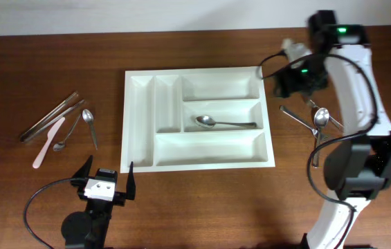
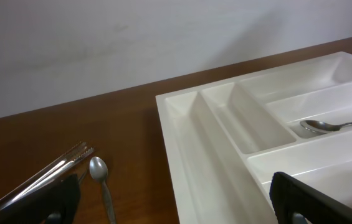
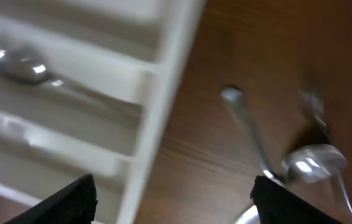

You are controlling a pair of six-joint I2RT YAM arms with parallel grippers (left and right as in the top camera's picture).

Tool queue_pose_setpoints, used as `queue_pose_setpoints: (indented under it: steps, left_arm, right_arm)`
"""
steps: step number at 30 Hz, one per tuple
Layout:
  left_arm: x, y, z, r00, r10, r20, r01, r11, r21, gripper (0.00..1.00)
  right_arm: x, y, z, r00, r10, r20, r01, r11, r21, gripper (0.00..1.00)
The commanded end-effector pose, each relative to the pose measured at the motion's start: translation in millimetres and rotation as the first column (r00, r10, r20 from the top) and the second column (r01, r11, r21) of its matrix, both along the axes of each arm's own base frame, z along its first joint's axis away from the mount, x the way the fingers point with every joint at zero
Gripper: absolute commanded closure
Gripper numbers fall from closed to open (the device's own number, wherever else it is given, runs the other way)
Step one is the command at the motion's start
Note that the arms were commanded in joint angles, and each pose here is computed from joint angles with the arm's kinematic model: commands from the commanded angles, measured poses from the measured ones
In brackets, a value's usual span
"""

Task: Pack container
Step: 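Release the spoon and move the right gripper back right, then lower the right gripper and grasp the second silver spoon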

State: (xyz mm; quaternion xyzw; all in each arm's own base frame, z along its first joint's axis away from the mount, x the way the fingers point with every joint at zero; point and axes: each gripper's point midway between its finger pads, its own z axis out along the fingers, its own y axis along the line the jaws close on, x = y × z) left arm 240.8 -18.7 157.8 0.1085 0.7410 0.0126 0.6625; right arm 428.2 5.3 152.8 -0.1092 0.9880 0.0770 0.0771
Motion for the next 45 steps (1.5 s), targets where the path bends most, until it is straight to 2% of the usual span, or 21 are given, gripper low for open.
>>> queue_pose_setpoints:
  steps: [1, 9, 12, 20, 24, 31, 40, 45]
  left_arm:
    - [0, 1, -1, 1.000, 0.008, 0.002, -0.008, 1.000, -0.012, 0.01]
    - [0, 1, -1, 1.000, 0.008, 0.002, -0.008, 1.000, -0.011, 0.01]
    - [0, 1, -1, 1.000, 0.008, 0.002, -0.008, 1.000, -0.012, 0.01]
    - [0, 1, -1, 1.000, 0.008, 0.002, -0.008, 1.000, -0.011, 0.01]
    - [0, 1, -1, 1.000, 0.008, 0.002, -0.008, 1.000, -0.011, 0.01]
    - [0, 1, -1, 1.000, 0.008, 0.002, -0.008, 1.000, -0.011, 0.01]
    - [0, 1, -1, 1.000, 0.008, 0.002, -0.008, 1.000, -0.012, 0.01]
    - [0, 1, -1, 1.000, 0.008, 0.002, -0.008, 1.000, -0.012, 0.01]
  right_arm:
    - [-1, -39, 3, 0.988, -0.156, -0.001, 0.156, 0.988, -0.021, 0.19]
    - [-23, -80, -21, 0.965, -0.249, -0.083, 0.245, 0.968, -0.055, 0.20]
    - [-37, -83, -40, 0.954, -0.262, -0.144, 0.255, 0.965, -0.062, 0.24]
    - [-59, -91, -94, 0.874, -0.431, -0.225, 0.423, 0.902, -0.087, 0.28]
    - [-61, -96, -106, 0.835, -0.506, -0.218, 0.492, 0.863, -0.117, 0.32]
    - [-57, -114, -113, 0.786, -0.600, -0.151, 0.571, 0.797, -0.197, 0.32]
    - [-31, -121, -116, 0.795, -0.605, -0.049, 0.591, 0.790, -0.162, 0.32]
    - [-29, -124, -126, 0.795, -0.606, -0.030, 0.594, 0.787, -0.167, 0.32]
